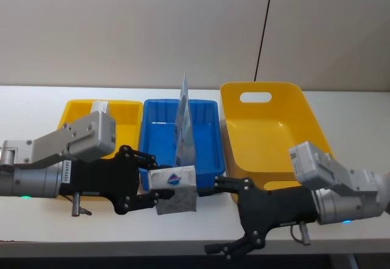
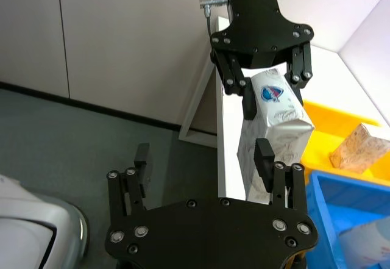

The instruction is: Bimanual collaborative sorting of washing and personal care products

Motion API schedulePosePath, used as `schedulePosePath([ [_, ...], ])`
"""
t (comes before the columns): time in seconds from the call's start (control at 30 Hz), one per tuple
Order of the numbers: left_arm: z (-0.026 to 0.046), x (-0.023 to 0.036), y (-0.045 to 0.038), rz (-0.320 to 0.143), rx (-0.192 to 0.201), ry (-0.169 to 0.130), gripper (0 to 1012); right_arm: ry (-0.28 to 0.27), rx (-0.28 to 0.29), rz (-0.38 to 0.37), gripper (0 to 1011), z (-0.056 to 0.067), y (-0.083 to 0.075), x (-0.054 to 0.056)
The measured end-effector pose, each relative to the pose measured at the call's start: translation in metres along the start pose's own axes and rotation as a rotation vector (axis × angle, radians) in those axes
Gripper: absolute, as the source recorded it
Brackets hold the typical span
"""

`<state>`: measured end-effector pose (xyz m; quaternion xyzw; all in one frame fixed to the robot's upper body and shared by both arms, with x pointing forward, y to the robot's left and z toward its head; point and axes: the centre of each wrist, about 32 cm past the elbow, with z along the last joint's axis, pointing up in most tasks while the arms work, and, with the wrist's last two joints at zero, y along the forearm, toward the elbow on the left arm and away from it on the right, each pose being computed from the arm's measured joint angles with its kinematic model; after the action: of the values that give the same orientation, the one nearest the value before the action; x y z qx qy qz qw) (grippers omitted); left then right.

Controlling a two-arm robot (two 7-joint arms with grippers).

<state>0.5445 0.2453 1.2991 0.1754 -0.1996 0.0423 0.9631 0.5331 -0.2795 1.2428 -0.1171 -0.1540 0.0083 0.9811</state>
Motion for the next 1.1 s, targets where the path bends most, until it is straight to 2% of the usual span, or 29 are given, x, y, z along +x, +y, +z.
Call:
schedulePosePath([
  [0.27,0.0,0.0,0.0,0.0,0.0,0.0,367,0.013,-0.035,-0.007,1002,0.003,-0.021,0.0],
  [0.5,0.0,0.0,0.0001,0.0,0.0,0.0,367,0.026,-0.045,-0.024,1002,0.005,-0.032,-0.002],
  [0.77,-0.0001,0.0,0.0001,0.0,0.0,0.0,367,0.026,-0.029,-0.064,1002,0.005,-0.032,0.0],
  [1.1,-0.0001,0.0,0.0001,0.0,0.0,0.0,367,0.011,0.007,-0.124,1002,0.001,-0.021,0.005],
])
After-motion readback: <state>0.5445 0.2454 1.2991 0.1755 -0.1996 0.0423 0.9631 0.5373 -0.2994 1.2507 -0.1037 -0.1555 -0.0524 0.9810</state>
